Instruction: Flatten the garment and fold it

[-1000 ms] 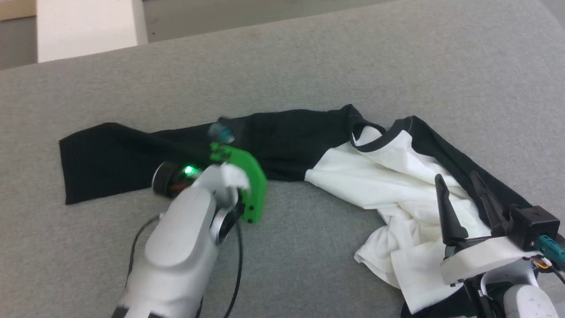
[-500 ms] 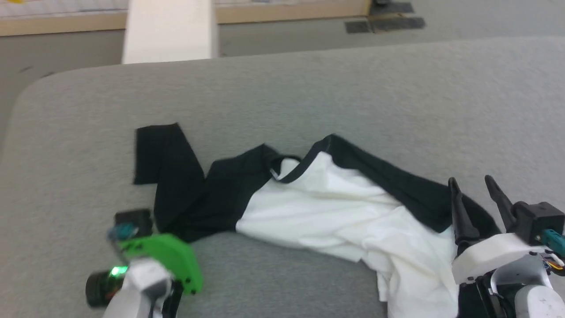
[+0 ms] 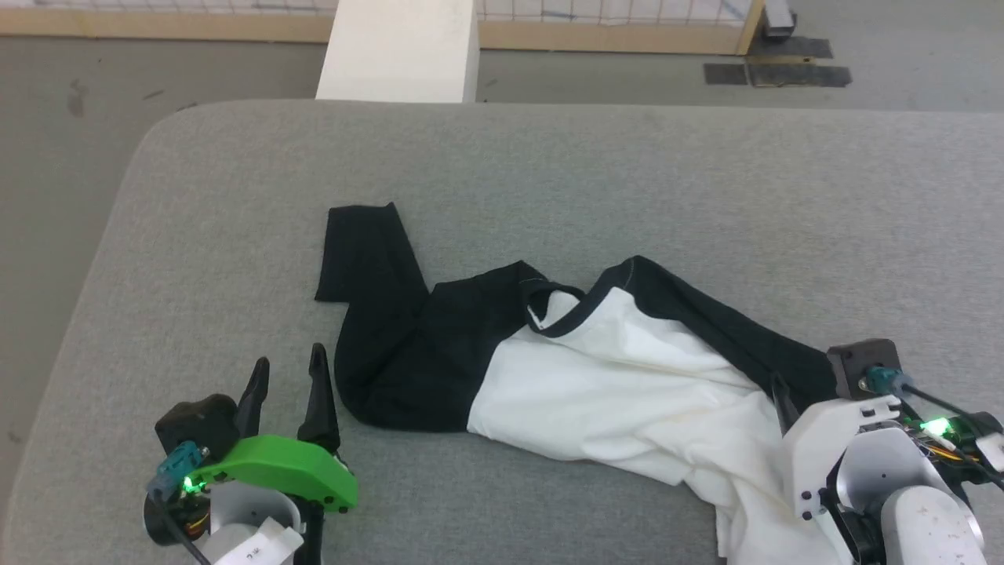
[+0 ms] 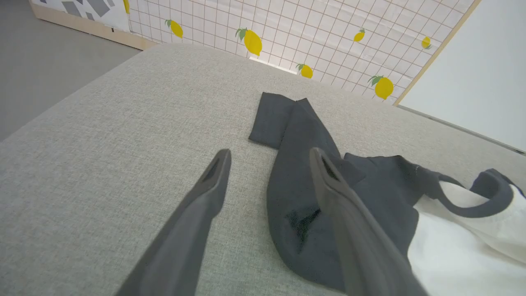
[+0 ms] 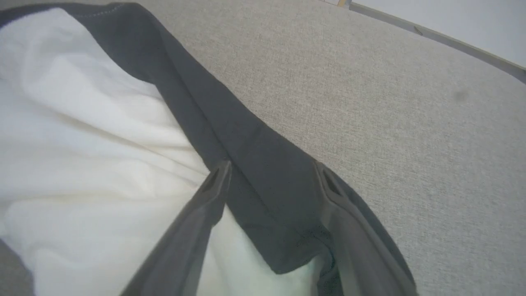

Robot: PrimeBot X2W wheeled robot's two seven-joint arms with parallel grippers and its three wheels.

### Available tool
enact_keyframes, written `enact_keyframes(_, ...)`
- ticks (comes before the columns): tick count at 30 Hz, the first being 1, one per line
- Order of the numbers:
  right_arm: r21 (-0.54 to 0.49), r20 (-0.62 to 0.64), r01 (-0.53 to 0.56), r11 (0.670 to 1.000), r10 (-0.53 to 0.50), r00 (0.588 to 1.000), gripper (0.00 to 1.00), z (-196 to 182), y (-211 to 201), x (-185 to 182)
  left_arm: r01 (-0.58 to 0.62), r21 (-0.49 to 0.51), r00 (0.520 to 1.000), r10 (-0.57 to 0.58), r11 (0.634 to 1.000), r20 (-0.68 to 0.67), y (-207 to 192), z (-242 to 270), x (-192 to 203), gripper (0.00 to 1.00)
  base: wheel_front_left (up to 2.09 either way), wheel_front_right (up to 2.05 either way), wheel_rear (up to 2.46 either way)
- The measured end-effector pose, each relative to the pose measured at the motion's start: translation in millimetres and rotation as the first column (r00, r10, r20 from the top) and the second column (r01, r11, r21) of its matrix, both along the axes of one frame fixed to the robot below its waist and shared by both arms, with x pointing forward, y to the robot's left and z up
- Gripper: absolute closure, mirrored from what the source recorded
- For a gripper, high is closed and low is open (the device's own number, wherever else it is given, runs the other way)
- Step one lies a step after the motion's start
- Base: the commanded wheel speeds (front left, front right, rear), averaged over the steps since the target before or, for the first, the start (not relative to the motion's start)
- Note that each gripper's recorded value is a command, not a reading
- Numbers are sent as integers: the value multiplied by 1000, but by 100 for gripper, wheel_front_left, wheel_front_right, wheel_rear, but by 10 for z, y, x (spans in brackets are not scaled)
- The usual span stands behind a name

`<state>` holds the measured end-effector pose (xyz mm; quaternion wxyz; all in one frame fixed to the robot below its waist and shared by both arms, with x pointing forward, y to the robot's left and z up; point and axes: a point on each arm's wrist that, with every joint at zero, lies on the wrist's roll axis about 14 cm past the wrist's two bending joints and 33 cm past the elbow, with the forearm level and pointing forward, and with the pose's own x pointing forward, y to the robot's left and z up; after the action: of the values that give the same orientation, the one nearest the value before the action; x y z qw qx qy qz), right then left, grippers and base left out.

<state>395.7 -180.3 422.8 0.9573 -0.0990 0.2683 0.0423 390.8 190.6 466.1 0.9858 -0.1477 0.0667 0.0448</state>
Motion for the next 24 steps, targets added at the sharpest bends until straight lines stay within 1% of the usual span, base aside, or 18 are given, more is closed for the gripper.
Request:
enact_keyframes(6, -39, -138, -22, 999, 17, 990, 0, -273, -1, -36, 2, -3, 1000, -2, 1000, 16, -20, -23, 39, 0, 0, 0, 0)
enact_keyframes(11, -66, -141, -38, 997, 29, 990, 0, -278, -39, 50, 2, -5, 1000, -2, 1000, 12, -33, -57, 59, 0, 0, 0, 0)
enact_keyframes(12, -70, -134, -37, 997, 27, 991, 52, -265, -51, 71, 3, -6, 1000, -3, 1000, 12, -38, -58, 63, 0, 0, 0, 0)
enact_keyframes(13, -70, -120, -33, 997, 24, 993, 92, -237, -62, 105, 4, -7, 1000, -4, 1000, 12, -45, -58, 67, 0, 0, 0, 0)
enact_keyframes(14, -69, -109, -29, 997, 22, 994, 100, -211, -70, 134, 6, -8, 1000, -6, 1000, 12, -53, -58, 69, 0, 0, 0, 0)
enact_keyframes(19, -70, -40, 26, 997, -29, 999, 100, -16, -232, 318, 15, -9, 1000, -15, 1000, 17, -82, -43, 85, 0, 0, 0, 0)
enact_keyframes(24, -46, 56, 154, 987, -152, 987, 100, 287, -643, 618, 28, -10, 999, -28, 1000, 17, -112, -49, 117, 0, 0, 0, 0)
